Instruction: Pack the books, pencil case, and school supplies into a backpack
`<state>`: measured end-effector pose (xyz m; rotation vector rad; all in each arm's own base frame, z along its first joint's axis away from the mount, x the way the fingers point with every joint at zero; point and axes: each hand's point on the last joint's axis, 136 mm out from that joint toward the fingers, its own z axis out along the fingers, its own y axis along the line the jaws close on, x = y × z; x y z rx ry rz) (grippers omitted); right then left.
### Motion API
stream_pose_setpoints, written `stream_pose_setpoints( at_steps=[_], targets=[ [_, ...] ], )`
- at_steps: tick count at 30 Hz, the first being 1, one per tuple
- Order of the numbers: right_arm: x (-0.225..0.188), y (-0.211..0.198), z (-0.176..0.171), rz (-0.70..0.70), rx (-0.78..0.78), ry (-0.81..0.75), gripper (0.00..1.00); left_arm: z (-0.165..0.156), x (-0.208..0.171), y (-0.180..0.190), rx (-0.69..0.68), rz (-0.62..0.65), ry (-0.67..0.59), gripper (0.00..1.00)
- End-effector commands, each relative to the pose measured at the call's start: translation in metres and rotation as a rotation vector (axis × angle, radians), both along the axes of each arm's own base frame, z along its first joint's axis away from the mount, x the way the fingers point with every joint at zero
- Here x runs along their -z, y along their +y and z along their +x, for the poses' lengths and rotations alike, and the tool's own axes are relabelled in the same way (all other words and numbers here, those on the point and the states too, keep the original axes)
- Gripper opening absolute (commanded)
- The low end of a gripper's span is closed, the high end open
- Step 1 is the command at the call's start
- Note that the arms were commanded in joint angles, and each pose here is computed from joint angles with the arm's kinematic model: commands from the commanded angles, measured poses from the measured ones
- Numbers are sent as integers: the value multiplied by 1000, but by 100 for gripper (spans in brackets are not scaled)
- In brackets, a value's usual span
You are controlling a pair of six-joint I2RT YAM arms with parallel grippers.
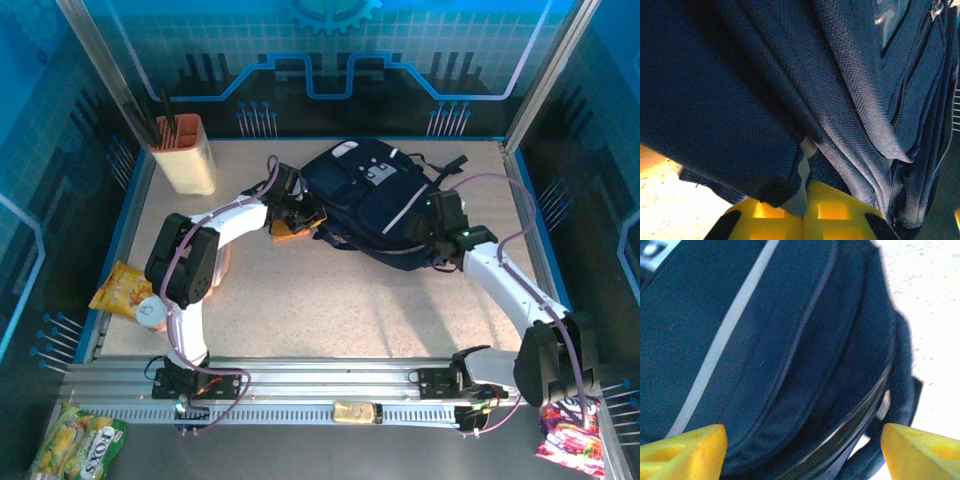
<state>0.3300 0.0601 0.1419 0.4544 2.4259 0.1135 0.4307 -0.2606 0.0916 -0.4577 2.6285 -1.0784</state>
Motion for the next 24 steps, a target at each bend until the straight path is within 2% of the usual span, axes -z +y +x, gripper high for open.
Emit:
stream_pose_setpoints(
  at_steps=[1,9,13,19,24],
  targets=[
    [-15,26,-16,-30,-33,-12,80,-5,-16,-22,63,-89,-27,0],
    [-8,145,-25,25,-256,-31,74,-6,-26,-27,84,-133,-54,0],
    [-1,184,-21,30,-279,-43,64,-9,-31,-26,96,-142,-69,0],
    [17,204,-9,48,-224,-31,43,-16,-34,-30,125,-179,-65,0],
    [29,198,2,-3,-142,-14,34,-21,-36,-33,146,-199,-60,0]
  ],
)
